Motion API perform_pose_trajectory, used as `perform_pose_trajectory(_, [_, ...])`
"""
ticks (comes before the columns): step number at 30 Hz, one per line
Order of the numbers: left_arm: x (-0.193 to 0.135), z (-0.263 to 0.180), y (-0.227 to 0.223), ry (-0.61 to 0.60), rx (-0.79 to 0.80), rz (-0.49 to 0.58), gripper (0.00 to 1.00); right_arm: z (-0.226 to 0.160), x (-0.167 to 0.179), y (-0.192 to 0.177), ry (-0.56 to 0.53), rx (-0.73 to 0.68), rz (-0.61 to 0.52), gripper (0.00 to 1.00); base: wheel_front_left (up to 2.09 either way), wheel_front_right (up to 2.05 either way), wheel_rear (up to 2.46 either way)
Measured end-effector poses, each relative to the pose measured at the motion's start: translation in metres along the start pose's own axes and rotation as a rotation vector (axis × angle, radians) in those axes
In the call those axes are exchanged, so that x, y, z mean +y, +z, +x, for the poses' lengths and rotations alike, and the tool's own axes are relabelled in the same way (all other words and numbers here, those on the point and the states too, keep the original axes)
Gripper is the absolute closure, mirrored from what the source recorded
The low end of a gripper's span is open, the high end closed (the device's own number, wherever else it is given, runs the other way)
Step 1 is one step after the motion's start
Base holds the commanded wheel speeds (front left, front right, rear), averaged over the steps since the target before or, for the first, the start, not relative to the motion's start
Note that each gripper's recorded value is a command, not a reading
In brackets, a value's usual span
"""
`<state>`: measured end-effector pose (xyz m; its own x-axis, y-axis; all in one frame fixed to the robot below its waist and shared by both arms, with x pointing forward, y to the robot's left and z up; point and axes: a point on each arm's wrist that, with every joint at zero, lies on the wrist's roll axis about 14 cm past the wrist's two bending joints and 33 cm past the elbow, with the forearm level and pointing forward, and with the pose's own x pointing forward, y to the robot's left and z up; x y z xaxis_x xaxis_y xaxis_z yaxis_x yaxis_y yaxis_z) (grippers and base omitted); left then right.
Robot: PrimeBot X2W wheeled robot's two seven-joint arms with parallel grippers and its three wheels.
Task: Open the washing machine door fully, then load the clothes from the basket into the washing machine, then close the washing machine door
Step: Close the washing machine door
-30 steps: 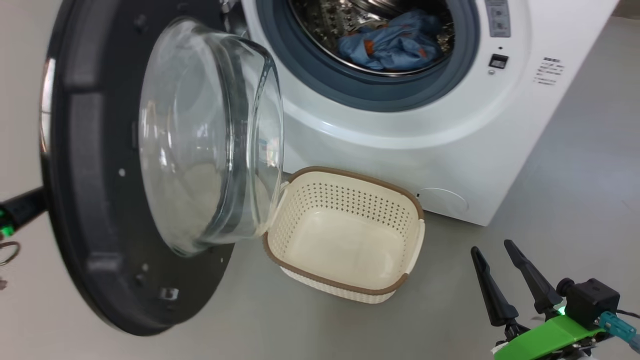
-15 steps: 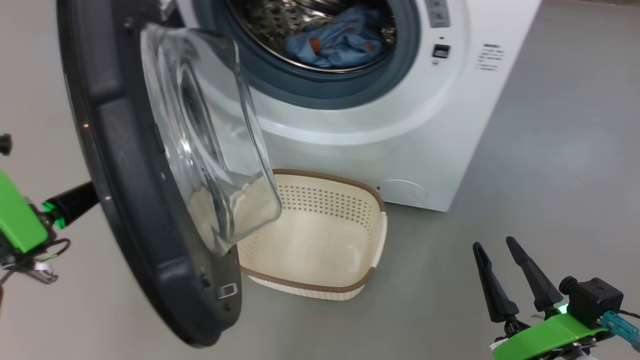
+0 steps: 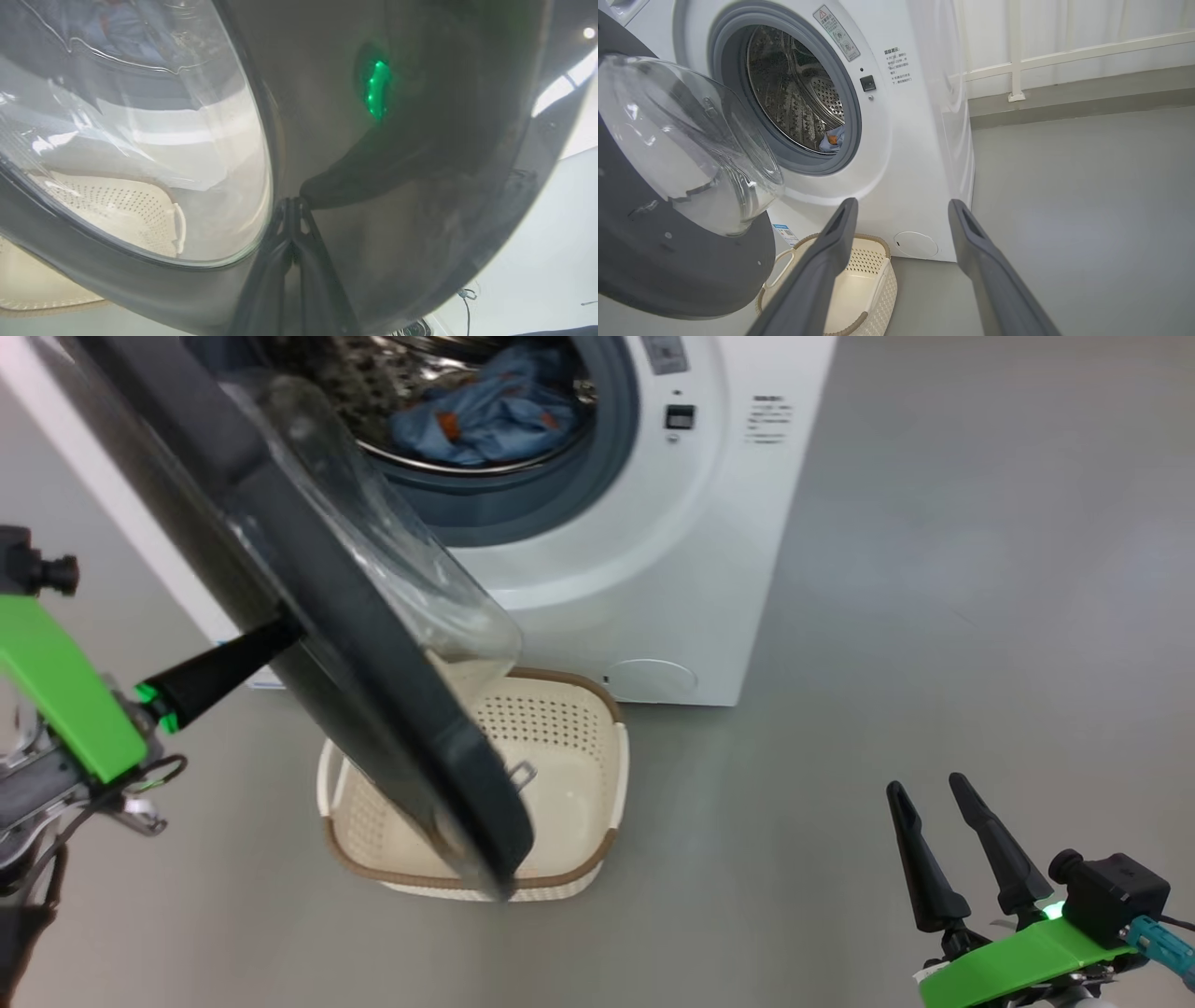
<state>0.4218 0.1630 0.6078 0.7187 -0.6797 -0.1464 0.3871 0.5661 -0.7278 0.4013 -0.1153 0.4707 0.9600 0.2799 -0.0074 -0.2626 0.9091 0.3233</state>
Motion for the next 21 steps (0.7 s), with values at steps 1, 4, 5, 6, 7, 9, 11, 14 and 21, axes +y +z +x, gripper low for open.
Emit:
perform_pose_trajectory(1, [-0.004, 0.006, 0.0, -0.016, 0.001, 0.001, 1.0, -0.002, -0.003, 0.001, -0.01, -0.002, 0.0, 0.0, 0.0, 0.0, 0.0])
perform_pose_trajectory(4, [-0.014, 0.022, -0.001, -0.063, 0.004, -0.001, 1.0, -0.007, -0.011, 0.003, -0.037, -0.009, -0.001, 0.0, 0.0, 0.0, 0.0])
perform_pose_trajectory(5, [-0.019, 0.031, -0.002, -0.084, 0.011, 0.002, 1.0, -0.01, -0.015, 0.005, -0.052, -0.013, -0.003, 0.0, 0.0, 0.0, 0.0])
perform_pose_trajectory(6, [-0.021, 0.034, -0.003, -0.092, 0.013, 0.001, 1.0, -0.011, -0.017, 0.006, -0.059, -0.016, -0.003, 0.0, 0.0, 0.0, 0.0])
perform_pose_trajectory(7, [-0.022, 0.037, -0.004, -0.099, 0.013, -0.001, 1.0, -0.012, -0.019, 0.006, -0.064, -0.018, -0.004, 0.0, 0.0, 0.0, 0.0])
perform_pose_trajectory(9, [-0.024, 0.04, -0.004, -0.105, 0.012, -0.003, 1.0, -0.014, -0.021, 0.007, -0.071, -0.019, -0.004, 0.0, 0.0, 0.0, 0.0])
perform_pose_trajectory(11, [-0.024, 0.041, -0.003, -0.108, 0.004, -0.003, 1.0, -0.015, -0.022, 0.008, -0.075, -0.022, -0.005, 0.0, 0.0, 0.0, 0.0])
perform_pose_trajectory(14, [-0.026, 0.039, 0.0, -0.108, -0.016, -0.002, 1.0, -0.015, -0.021, 0.01, -0.074, -0.029, -0.006, 0.0, 0.0, 0.0, 0.0])
perform_pose_trajectory(21, [-0.02, 0.027, 0.006, -0.084, -0.088, -0.019, 1.0, -0.013, -0.015, 0.013, -0.055, -0.038, -0.01, 0.0, 0.0, 0.0, 0.0])
